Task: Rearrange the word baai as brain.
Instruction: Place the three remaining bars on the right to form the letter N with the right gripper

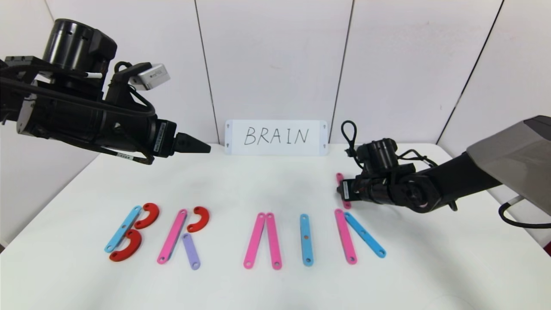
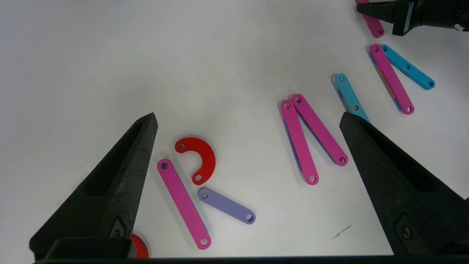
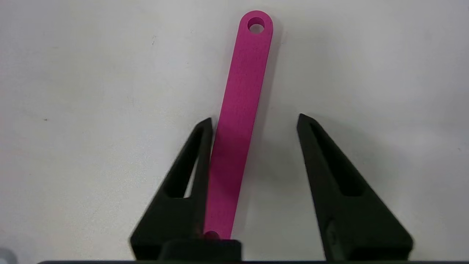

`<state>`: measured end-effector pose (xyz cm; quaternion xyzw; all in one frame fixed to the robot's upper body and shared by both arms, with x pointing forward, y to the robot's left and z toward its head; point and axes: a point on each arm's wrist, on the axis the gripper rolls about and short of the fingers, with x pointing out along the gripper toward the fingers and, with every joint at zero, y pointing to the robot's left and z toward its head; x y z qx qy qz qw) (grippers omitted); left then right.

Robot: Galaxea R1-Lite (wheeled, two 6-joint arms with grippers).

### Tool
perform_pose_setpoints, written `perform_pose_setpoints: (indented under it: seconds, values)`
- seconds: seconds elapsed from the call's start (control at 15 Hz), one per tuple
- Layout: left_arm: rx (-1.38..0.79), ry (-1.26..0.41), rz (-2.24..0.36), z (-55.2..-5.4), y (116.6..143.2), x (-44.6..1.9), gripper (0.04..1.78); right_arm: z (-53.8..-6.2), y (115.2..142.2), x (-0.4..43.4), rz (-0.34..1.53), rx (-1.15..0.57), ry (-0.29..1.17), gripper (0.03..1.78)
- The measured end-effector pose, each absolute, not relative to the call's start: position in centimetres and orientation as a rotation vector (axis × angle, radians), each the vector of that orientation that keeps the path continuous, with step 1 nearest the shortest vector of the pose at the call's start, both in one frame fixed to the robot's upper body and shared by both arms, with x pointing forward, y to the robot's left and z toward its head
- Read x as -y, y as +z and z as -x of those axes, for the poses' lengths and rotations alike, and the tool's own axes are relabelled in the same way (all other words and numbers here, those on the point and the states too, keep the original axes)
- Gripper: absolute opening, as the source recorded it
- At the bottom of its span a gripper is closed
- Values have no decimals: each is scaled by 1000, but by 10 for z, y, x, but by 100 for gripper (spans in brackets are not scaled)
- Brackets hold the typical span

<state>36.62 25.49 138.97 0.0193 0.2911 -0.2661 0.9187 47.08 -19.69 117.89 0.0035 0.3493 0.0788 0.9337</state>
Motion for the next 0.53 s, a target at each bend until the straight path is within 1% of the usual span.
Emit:
perform_pose_setpoints:
  seconds: [0.13, 0.2, 0.27, 0.53]
  values:
    - [-599, -547, -40, -366, 1390, -255, 174, -471, 1177, 196, -9, -716, 162, 43]
    - [-598, -547, -40, -365, 1390, -255, 174, -472, 1176, 196, -9, -717, 162, 32]
    - [-599, -548, -40, -365, 1389, -255, 174, -472, 1176, 196, -10, -718, 161, 28]
    - [-599, -548, -40, -365, 1390, -255, 174, -470, 1176, 198, -14, -723, 157, 27]
